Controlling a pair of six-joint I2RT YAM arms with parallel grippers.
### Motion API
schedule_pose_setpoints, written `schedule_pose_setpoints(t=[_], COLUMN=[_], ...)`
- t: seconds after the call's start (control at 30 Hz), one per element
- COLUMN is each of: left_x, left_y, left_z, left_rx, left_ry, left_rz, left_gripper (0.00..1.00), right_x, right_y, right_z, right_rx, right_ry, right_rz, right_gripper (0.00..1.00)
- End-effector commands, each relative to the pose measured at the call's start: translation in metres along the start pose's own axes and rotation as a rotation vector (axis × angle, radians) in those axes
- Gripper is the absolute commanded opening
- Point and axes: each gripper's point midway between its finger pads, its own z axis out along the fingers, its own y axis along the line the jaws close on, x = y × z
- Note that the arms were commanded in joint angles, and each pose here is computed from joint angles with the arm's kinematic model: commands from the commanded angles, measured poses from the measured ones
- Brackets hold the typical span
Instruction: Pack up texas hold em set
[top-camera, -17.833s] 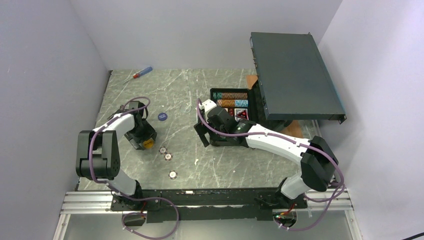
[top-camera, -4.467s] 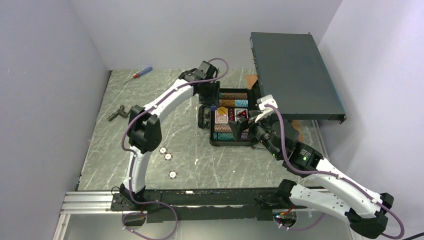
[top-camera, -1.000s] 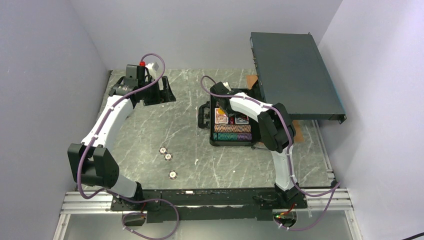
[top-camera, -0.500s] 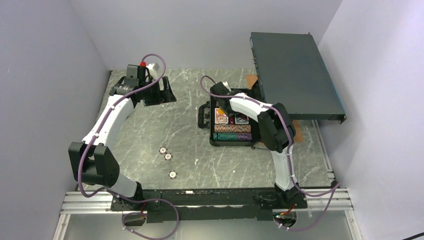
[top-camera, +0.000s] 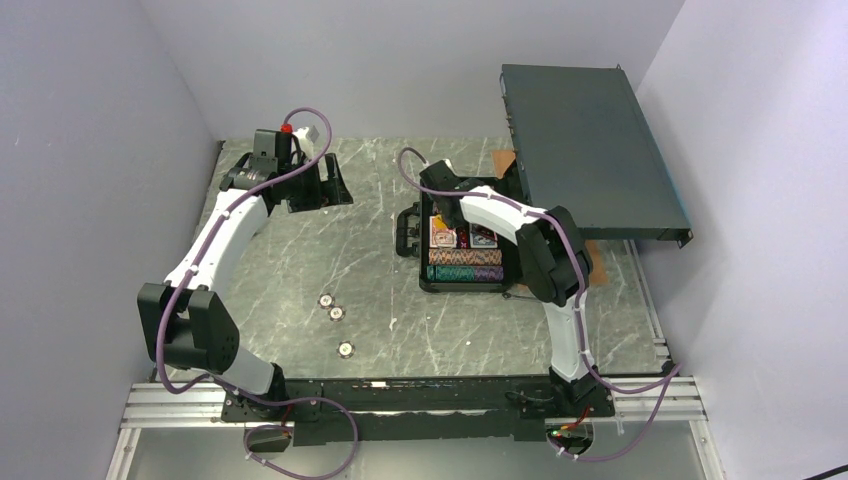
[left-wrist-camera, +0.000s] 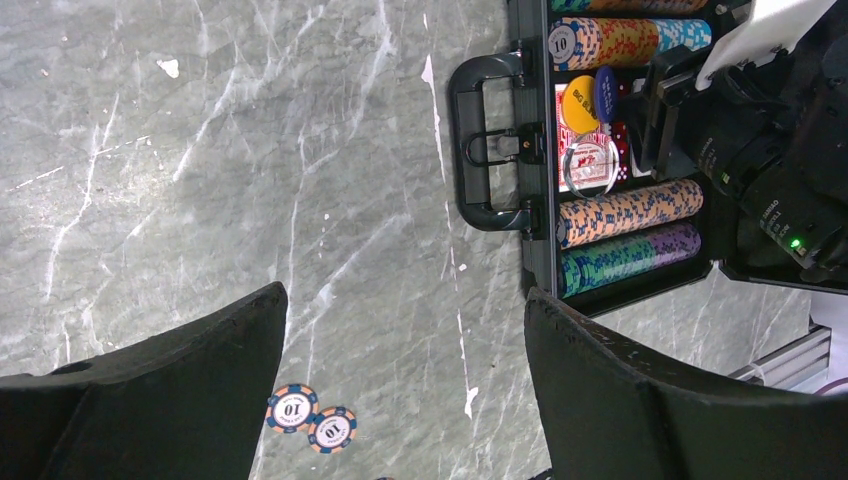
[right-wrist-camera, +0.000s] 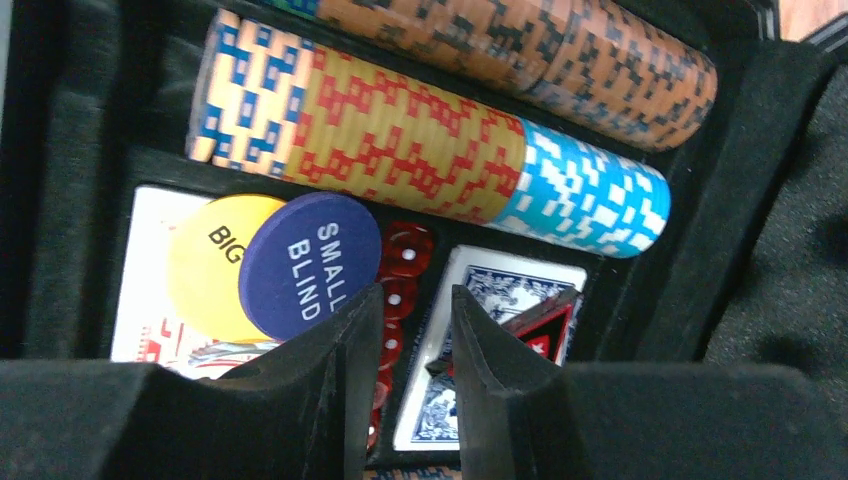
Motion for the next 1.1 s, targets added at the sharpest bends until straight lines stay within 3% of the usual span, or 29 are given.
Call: schedule_pose_setpoints(t=[0.0, 0.47, 0.67, 0.83, 0.97, 1.07], left_x=[-0.007, -0.007, -0.006, -0.001, 0.020, 0.065], left_y=[-0.004, -0.004, -0.002, 0.005, 0.017, 0.035], left_z=[0.002, 0.002, 0.003, 0.003, -0.002, -0.006], left_rx=[0.030, 0.030, 0.018, -0.043, -0.128, -0.183], left_ry=[-0.019, -0.019, -0.019, -0.020, 0.000, 0.051], left_rz=[0.006, 0.008, -0.001, -0.023, -0.072, -0.116], left_gripper=[0.90, 0.90, 0.91, 0.92, 0.91, 0.89], right_x=[-0.033, -0.030, -0.044, -0.053, -0.048, -0.035], right_y=[0.011, -0.009, 0.017, 0.074, 0.118, 0.127], right_z=[-0.025, -0.043, -0.092, -0.147, -0.184, -0.192], right_rx=[-0.080, -0.014, -0.159, -0.371, -0.548, -0.605], right_ry=[-0.126, -0.145, -0.208, -0.275, -0.313, -0.319], right_rz=[0.029, 0.073, 0.086, 0.086, 0.067, 0.071], right_gripper=[0.34, 0.38, 0.59, 0.76, 0.82, 0.83])
